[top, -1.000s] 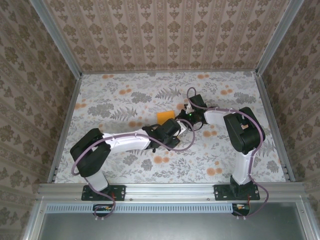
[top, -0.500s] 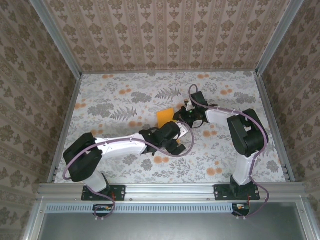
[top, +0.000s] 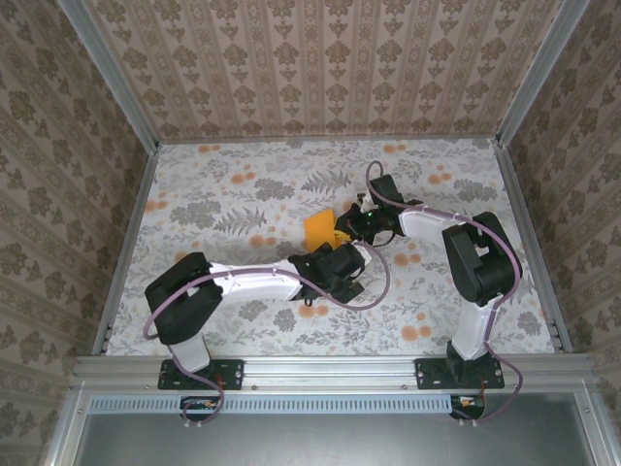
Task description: Fold a paper plane with a square sheet of paper (fold left side to right side)
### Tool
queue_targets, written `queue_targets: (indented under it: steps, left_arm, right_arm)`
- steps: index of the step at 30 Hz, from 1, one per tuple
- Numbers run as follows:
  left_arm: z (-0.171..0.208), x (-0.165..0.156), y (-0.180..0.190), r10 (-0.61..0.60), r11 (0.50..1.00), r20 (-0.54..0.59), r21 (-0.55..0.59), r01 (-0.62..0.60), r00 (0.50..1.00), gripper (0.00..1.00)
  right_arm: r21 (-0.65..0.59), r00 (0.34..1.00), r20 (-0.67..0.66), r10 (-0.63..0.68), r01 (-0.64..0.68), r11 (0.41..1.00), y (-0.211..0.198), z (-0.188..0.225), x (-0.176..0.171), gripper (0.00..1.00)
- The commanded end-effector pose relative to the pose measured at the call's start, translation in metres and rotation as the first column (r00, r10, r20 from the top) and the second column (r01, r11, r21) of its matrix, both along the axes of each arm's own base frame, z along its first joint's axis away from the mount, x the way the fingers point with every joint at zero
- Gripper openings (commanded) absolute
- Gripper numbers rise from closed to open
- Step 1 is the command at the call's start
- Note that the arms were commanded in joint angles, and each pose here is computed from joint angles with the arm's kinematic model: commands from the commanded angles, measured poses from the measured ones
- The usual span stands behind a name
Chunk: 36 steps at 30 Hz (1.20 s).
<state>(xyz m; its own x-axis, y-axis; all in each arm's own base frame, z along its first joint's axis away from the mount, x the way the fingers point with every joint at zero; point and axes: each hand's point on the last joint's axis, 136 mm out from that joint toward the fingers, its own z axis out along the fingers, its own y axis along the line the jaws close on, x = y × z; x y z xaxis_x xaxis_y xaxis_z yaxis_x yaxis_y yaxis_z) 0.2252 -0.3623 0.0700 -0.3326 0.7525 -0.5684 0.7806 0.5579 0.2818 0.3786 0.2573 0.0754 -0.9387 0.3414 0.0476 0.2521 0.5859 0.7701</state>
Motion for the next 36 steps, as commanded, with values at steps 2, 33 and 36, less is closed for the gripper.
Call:
queue_targets:
  steps: [2, 33, 36]
  left_arm:
    - [0.002, 0.009, 0.005, 0.031, 0.997, 0.064, 0.066, -0.035, 0.997, 1.0]
    - [0.013, 0.013, 0.011, 0.082, 0.996, 0.088, 0.029, -0.085, 0.993, 0.03]
    - [0.015, 0.013, 0.012, 0.088, 0.996, 0.067, 0.001, -0.088, 0.994, 0.0]
  right_arm:
    - [0.016, 0.999, 0.021, 0.035, -0.035, 0.999, 0.009, 0.014, 0.0, 0.14]
    - [-0.021, 0.997, 0.027, 0.07, -0.069, 0.997, 0.013, 0.011, -0.003, 0.14]
    - [-0.025, 0.996, 0.053, 0.074, -0.073, 0.997, 0.013, 0.016, -0.001, 0.14]
